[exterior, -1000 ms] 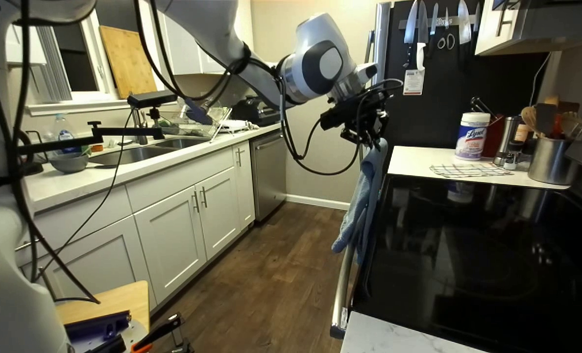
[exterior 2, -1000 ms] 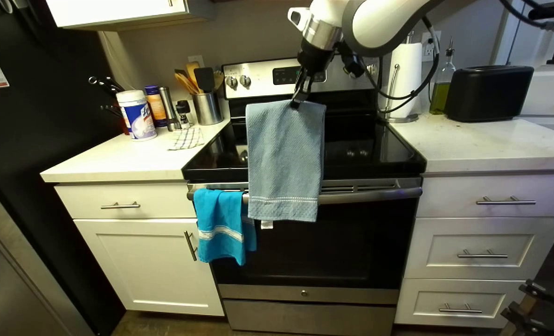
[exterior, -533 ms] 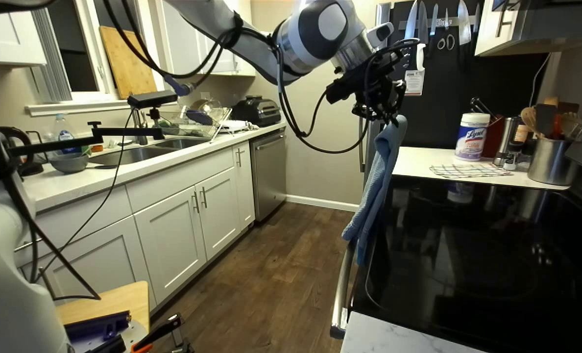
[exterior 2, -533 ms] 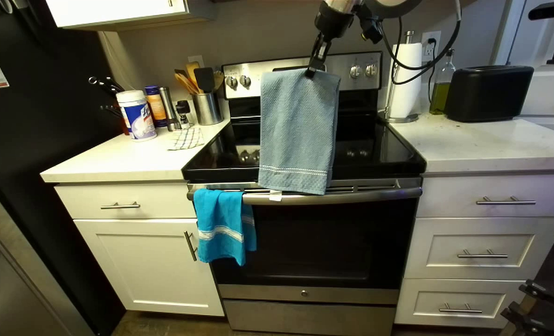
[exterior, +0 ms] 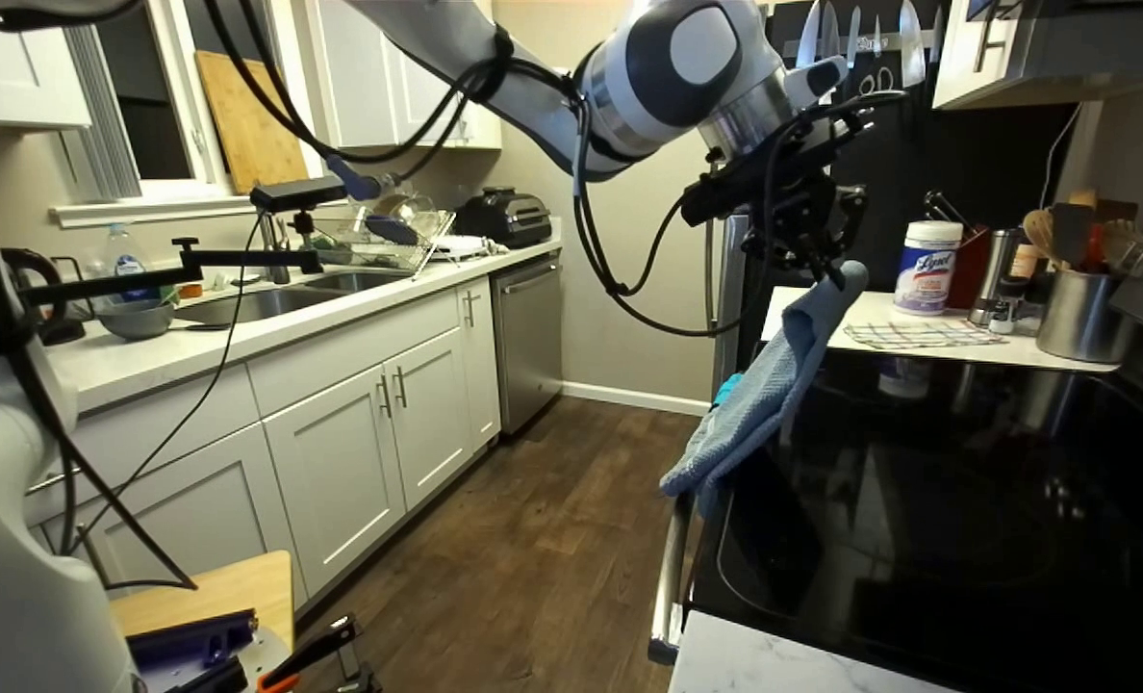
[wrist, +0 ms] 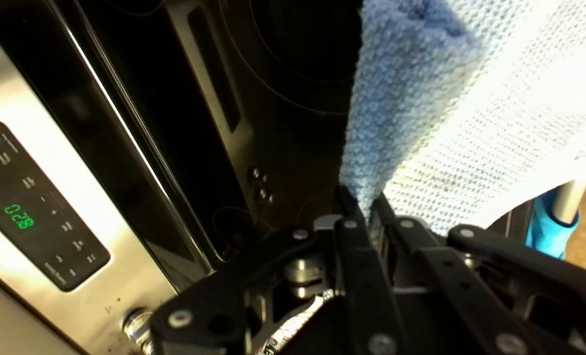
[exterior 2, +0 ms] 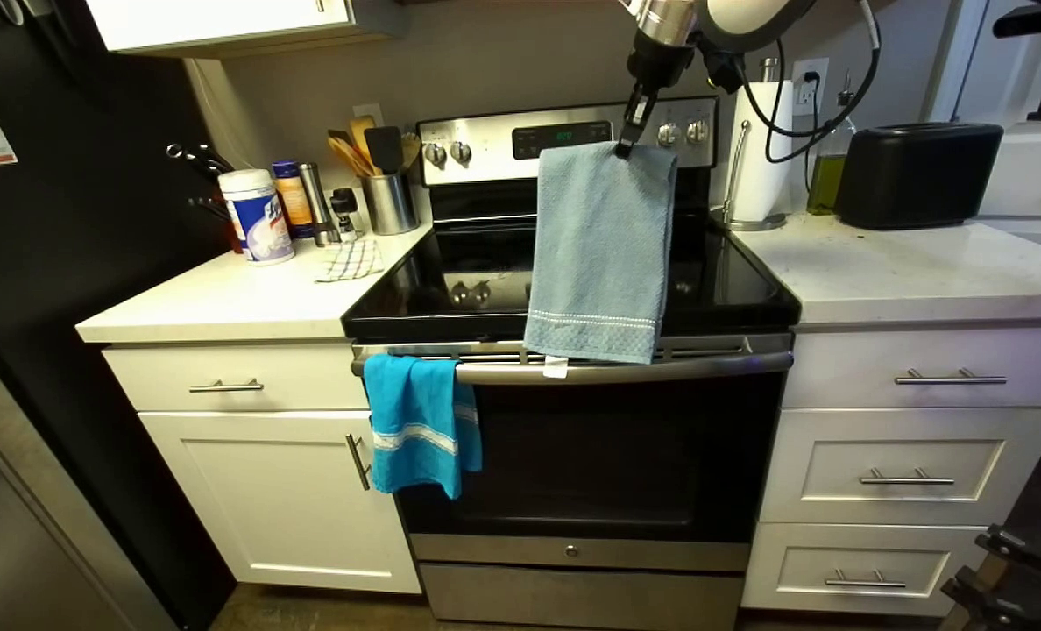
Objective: Put the light blue towel on the stovetop.
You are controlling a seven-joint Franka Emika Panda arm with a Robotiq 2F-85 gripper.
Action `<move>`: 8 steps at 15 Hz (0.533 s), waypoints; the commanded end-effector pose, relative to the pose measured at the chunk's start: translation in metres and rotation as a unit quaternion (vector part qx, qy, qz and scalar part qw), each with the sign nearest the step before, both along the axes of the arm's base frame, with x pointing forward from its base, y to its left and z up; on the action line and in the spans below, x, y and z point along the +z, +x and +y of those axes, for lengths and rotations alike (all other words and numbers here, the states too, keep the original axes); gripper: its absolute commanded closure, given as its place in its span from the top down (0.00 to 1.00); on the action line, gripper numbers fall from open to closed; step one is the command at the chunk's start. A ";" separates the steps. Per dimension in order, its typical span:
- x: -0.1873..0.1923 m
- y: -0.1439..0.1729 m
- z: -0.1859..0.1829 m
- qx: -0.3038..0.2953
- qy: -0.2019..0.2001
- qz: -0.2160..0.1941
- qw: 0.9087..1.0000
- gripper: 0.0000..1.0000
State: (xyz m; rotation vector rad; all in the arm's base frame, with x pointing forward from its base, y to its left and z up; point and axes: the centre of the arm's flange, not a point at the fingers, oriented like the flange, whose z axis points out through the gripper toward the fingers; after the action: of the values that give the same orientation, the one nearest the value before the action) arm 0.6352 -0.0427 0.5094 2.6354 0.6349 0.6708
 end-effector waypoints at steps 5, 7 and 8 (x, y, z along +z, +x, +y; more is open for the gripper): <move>-0.033 0.036 -0.061 -0.063 -0.002 0.013 0.998 0.02; -0.037 0.048 -0.076 -0.076 -0.004 0.015 0.997 0.02; -0.039 0.052 -0.082 -0.080 -0.004 0.015 0.997 0.02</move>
State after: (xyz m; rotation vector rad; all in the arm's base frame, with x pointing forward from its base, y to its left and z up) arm 0.6646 -0.1072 0.4695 2.6607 0.4887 0.5898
